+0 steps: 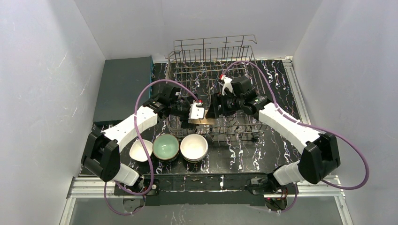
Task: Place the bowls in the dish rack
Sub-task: Turn the bowl upside down on the dish rack.
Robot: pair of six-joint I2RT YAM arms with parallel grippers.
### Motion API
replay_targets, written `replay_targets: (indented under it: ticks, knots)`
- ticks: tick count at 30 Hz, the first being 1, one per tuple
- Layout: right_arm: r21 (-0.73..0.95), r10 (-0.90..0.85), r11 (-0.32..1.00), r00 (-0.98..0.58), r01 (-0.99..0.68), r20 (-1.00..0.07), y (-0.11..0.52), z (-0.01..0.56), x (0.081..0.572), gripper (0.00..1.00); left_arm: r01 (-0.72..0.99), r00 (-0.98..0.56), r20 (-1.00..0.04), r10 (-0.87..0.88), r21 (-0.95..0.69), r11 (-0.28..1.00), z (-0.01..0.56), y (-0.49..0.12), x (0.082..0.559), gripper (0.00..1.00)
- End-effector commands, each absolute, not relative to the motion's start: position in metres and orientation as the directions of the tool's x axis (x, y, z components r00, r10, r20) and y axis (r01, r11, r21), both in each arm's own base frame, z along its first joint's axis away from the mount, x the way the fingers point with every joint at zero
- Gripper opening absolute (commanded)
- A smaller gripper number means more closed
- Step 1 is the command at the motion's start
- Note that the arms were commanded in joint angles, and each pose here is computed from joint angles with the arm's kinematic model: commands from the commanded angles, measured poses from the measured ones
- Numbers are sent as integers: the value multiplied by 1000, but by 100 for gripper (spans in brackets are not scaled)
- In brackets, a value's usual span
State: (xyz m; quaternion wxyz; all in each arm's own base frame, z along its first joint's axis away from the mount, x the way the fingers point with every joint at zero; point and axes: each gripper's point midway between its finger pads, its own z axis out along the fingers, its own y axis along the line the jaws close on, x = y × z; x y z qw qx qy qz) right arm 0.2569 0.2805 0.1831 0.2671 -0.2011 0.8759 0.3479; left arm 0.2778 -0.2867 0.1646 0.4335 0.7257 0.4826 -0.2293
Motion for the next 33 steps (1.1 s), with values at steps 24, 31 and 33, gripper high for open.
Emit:
replay_targets:
  ticks: [24, 31, 33]
  knots:
    - [383, -205, 750, -740, -539, -641, 268, 172, 274, 87, 912, 404, -822, 401, 330, -242, 187, -294, 233, 94]
    - [383, -214, 616, -613, -689, -760, 277, 213, 257, 96, 937, 349, -820, 454, 296, -186, 178, -295, 246, 92]
    - [387, -221, 577, -594, -719, -774, 280, 218, 252, 97, 942, 334, -822, 461, 283, -178, 176, -295, 248, 92]
